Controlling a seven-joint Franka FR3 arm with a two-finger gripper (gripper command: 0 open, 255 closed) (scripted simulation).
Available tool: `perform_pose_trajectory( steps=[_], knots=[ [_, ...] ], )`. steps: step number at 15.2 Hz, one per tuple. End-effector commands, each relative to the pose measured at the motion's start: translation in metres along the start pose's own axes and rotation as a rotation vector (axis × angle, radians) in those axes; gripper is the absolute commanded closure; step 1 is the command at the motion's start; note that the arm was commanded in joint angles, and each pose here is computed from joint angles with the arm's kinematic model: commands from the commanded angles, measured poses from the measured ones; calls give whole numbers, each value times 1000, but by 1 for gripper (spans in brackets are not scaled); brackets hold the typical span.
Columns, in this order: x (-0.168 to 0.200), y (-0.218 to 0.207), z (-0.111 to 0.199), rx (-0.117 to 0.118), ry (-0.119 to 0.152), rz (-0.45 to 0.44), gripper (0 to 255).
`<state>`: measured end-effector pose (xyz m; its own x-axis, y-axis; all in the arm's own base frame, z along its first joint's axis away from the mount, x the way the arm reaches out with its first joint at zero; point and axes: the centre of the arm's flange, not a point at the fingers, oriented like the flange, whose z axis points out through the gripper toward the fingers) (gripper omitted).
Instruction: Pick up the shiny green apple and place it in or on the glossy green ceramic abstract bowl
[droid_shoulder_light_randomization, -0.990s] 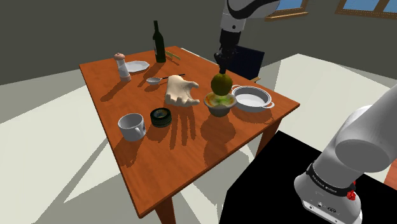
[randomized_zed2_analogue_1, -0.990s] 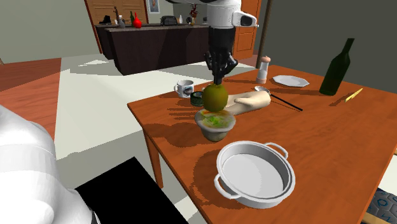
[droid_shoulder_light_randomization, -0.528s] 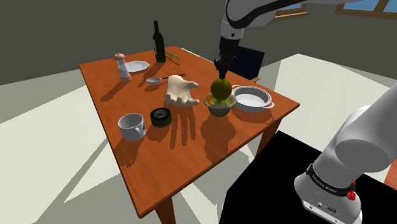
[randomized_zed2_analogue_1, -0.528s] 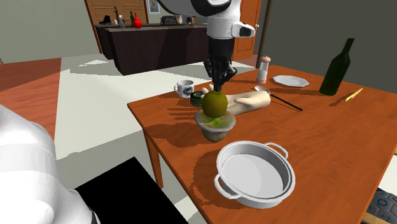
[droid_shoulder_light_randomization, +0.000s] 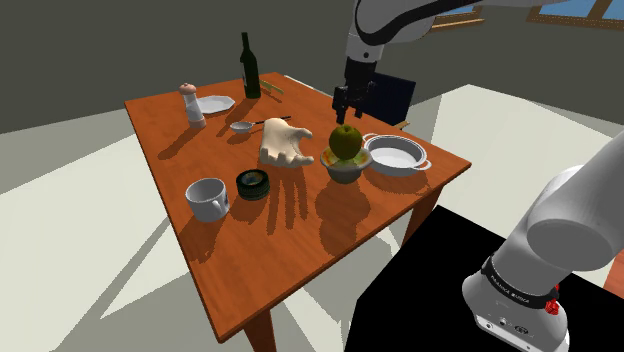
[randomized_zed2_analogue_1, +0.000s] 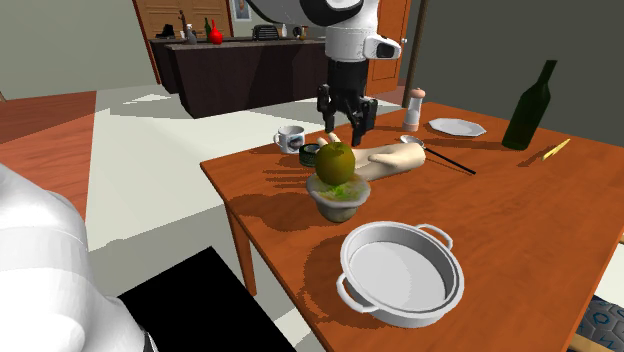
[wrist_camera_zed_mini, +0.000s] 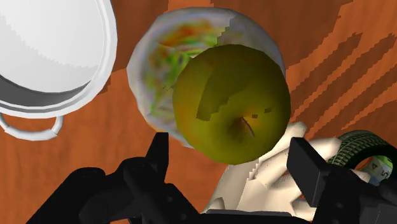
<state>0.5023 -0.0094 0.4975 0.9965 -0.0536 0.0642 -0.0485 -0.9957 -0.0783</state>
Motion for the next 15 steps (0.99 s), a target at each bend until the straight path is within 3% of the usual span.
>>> perform_pose_trajectory(
  steps=[1, 3, 7, 15],
  knots=[
    [0, 0, 0, 0, 0, 0, 0],
    [0, 0, 0, 0, 0, 0, 0],
    [0, 0, -50, 0, 0, 0, 0],
    [0, 0, -50, 0, 0, 0, 0]
  ],
)
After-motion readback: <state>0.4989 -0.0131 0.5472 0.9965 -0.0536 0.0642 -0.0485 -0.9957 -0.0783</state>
